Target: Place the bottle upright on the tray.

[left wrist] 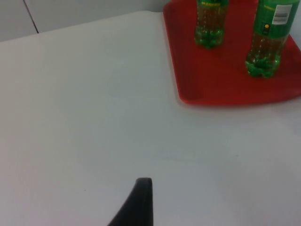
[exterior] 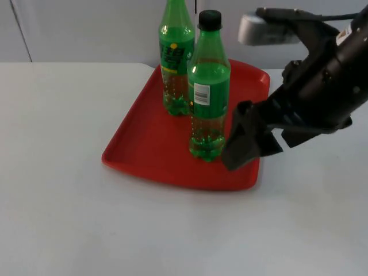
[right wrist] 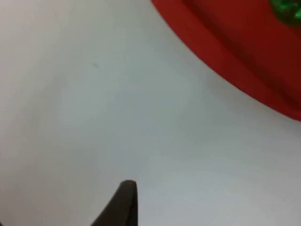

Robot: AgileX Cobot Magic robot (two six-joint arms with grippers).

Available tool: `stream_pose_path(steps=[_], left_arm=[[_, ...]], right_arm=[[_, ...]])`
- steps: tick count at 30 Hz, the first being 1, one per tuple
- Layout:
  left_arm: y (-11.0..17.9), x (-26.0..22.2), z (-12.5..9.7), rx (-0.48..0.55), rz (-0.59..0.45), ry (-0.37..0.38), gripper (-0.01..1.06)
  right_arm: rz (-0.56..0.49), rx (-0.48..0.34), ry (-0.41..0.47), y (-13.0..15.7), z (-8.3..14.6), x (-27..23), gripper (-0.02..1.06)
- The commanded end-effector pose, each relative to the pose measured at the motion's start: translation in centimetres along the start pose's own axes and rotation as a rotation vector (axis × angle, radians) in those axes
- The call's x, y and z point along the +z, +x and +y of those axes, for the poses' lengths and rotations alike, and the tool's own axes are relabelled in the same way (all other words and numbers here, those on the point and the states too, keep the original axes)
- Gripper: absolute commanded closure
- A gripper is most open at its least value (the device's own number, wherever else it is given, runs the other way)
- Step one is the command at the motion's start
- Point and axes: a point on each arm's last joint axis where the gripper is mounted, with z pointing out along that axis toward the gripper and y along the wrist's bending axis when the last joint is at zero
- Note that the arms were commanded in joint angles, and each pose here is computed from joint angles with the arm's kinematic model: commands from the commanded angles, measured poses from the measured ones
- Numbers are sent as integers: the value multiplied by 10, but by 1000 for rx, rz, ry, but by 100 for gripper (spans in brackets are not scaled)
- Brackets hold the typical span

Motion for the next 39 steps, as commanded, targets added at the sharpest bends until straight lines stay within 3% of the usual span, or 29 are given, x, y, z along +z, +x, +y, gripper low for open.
stream_pose_path(steps=[1,8,20,30,39], left_arm=[[1,1,0,-7,0,0,12],[1,1,0,-7,0,0,12],[1,1,0,-7,0,0,12],[1,1,0,-7,0,0,12],[1,1,0,-7,0,0,12]], right_arm=[[-16,-19,-23,1,5,-9,-1],[-145,-39,7,25,10,-46,-1],[-276,-81,23,77,17,-93,-1],[-455,-191,56,128,25,-149,-1],[-541,-268,74,169,31,-182,-1]])
